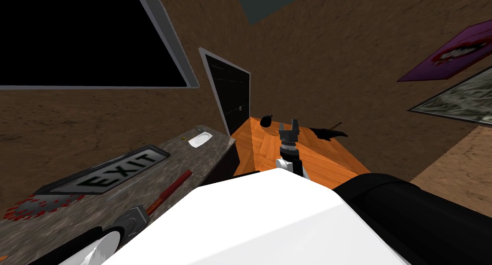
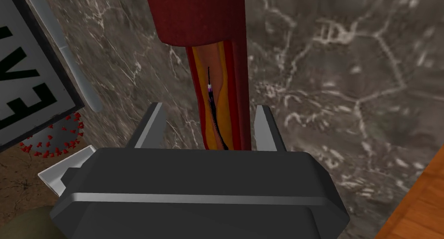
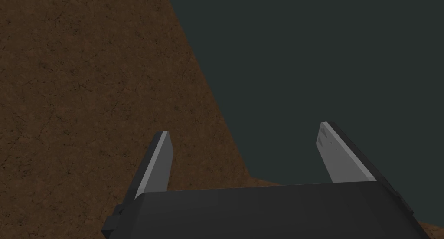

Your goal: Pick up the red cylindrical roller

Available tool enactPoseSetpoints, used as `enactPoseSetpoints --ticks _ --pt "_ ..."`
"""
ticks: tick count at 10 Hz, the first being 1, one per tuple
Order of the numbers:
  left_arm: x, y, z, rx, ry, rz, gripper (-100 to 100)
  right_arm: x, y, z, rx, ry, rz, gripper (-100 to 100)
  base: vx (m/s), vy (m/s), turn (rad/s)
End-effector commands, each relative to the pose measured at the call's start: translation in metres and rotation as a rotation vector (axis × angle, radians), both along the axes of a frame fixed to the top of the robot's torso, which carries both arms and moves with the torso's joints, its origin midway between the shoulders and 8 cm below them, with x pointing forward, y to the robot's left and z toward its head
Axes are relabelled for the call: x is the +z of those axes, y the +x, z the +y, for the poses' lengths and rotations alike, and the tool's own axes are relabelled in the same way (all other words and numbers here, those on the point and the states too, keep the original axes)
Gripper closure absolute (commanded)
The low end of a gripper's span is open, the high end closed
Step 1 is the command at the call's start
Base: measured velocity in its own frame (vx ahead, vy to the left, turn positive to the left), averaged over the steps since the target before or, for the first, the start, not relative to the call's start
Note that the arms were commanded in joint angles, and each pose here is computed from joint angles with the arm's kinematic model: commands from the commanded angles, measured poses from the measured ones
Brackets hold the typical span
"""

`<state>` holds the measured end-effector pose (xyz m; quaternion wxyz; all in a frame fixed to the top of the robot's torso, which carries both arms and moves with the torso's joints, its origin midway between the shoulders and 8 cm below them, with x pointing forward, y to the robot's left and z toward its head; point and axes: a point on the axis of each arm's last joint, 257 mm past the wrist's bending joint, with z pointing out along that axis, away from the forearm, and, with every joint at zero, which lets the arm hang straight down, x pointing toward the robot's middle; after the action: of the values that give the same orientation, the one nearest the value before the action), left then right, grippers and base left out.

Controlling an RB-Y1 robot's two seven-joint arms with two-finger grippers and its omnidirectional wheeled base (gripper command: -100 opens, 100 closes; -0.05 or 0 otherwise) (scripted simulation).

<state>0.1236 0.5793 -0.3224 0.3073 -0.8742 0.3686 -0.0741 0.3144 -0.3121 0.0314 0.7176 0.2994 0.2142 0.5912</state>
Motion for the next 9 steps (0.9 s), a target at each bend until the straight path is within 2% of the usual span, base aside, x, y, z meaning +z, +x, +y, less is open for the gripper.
enactPoseSetpoints --ticks 1,4,5,6,8,9 --pt "0.000 0.000 0.000 0.000 0.000 0.000 100 0.000 0.000 0.000 0.000 0.000 0.000 0 0.000 0.000 0.000" --pt "0.001 0.001 0.000 0.000 0.001 -0.003 100 0.000 0.000 0.000 0.000 0.000 0.000 0 0.000 0.000 0.000" --pt "0.001 0.001 0.000 0.000 0.001 -0.002 0 0.000 0.000 0.000 0.000 0.000 0.000 0 0.000 0.000 0.000" --pt "0.009 0.000 -0.003 -0.003 0.003 -0.003 100 0.000 0.000 0.000 0.000 0.000 0.000 0 -0.009 -0.011 0.014" --pt "0.016 -0.001 -0.006 -0.006 0.002 -0.004 100 0.000 0.000 0.000 0.000 0.000 0.000 0 -0.017 -0.014 0.014" --pt "0.013 0.000 -0.004 -0.005 0.003 -0.004 100 0.000 0.000 0.000 0.000 0.000 0.000 0 -0.008 -0.007 0.003"
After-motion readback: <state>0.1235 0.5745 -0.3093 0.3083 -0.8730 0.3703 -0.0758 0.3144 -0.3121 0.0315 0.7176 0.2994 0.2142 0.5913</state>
